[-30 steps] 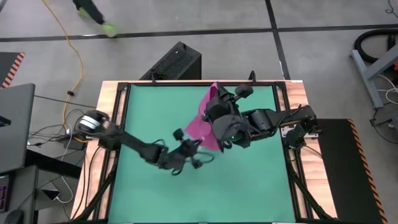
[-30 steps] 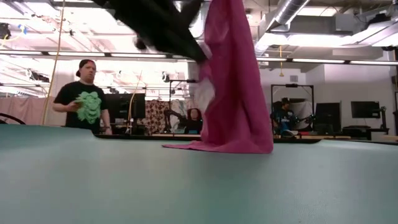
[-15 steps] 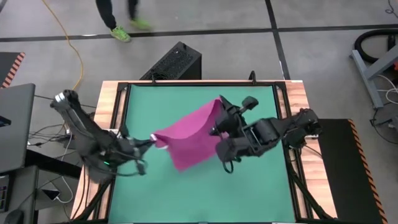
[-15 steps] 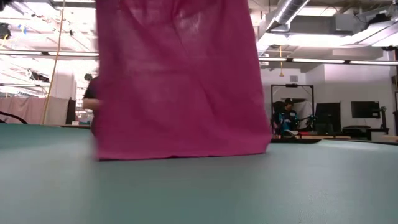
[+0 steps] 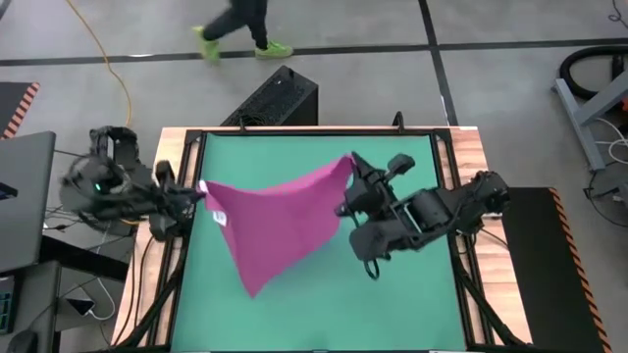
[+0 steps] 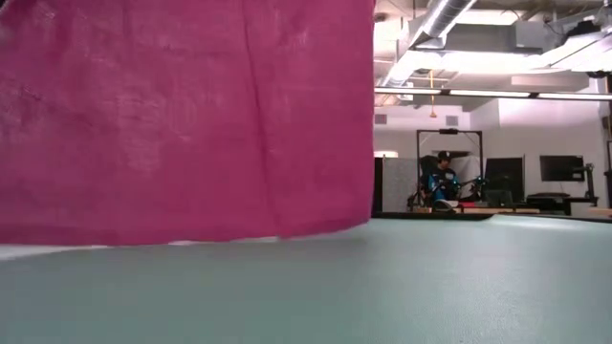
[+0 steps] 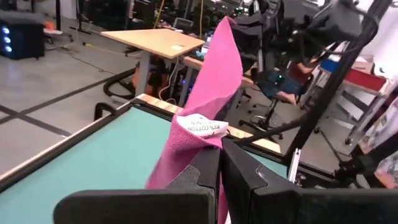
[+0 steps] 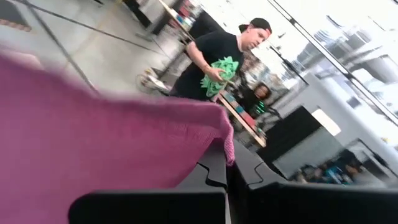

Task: Roll towel
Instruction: Roll the pink towel

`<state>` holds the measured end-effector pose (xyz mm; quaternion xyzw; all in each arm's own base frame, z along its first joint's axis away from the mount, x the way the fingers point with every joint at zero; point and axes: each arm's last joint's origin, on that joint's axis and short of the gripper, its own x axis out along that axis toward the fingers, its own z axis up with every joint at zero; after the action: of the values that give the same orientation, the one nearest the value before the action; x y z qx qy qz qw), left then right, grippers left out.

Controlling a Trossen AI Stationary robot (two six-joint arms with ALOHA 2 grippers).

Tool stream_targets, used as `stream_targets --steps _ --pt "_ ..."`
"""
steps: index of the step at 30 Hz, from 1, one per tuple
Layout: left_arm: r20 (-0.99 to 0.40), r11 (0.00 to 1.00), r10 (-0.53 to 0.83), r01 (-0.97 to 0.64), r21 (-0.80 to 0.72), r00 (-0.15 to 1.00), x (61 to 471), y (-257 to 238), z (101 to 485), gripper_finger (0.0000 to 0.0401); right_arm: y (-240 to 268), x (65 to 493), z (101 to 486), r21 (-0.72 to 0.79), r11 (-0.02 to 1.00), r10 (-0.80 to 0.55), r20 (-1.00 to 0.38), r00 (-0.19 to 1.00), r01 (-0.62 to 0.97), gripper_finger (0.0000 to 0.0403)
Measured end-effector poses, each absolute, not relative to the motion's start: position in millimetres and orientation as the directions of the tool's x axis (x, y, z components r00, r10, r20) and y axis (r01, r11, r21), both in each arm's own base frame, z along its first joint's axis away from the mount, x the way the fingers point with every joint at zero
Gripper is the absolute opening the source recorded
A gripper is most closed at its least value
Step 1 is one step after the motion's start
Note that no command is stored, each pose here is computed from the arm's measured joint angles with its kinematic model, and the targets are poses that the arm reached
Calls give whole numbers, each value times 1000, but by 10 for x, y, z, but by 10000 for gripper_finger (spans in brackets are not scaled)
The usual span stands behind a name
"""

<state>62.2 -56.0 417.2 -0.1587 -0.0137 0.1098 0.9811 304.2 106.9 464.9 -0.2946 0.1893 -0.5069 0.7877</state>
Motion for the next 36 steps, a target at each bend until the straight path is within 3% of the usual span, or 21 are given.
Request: stream_targets --steps 3,6,10,14,19,23,26,30,36 --pt "-5 911 259 -246 -331 966 527 -385 4297 0 918 3016 4660 -671 328 -911 -39 410 665 9" --pt "5 896 325 -306 -323 946 432 -200 4461 0 678 2886 4679 -641 502 -848 -231 477 581 8" --pt "10 876 385 -362 -317 923 334 -12 4631 0 371 2645 4649 -465 754 -656 -575 489 464 8" --pt "16 876 356 -327 -353 935 293 62 4694 0 382 2513 4604 -299 867 -482 -702 524 398 8" --pt "2 891 285 -264 -370 958 312 18 4620 0 571 2409 4568 -280 887 -449 -708 546 366 8" --pt "-82 944 228 -241 -225 970 359 -80 4399 0 697 2400 4508 -297 892 -446 -707 549 342 8" --pt "-120 943 292 -306 -127 949 457 -244 4144 0 772 2422 4438 -299 897 -437 -715 546 327 8" --pt "-99 899 428 -413 144 898 686 -546 3732 5 860 2484 4294 -310 899 -434 -734 522 310 8" --pt "-246 909 393 -334 250 886 1139 -858 3192 51 1140 2789 3982 -279 932 -362 -756 546 231 8"
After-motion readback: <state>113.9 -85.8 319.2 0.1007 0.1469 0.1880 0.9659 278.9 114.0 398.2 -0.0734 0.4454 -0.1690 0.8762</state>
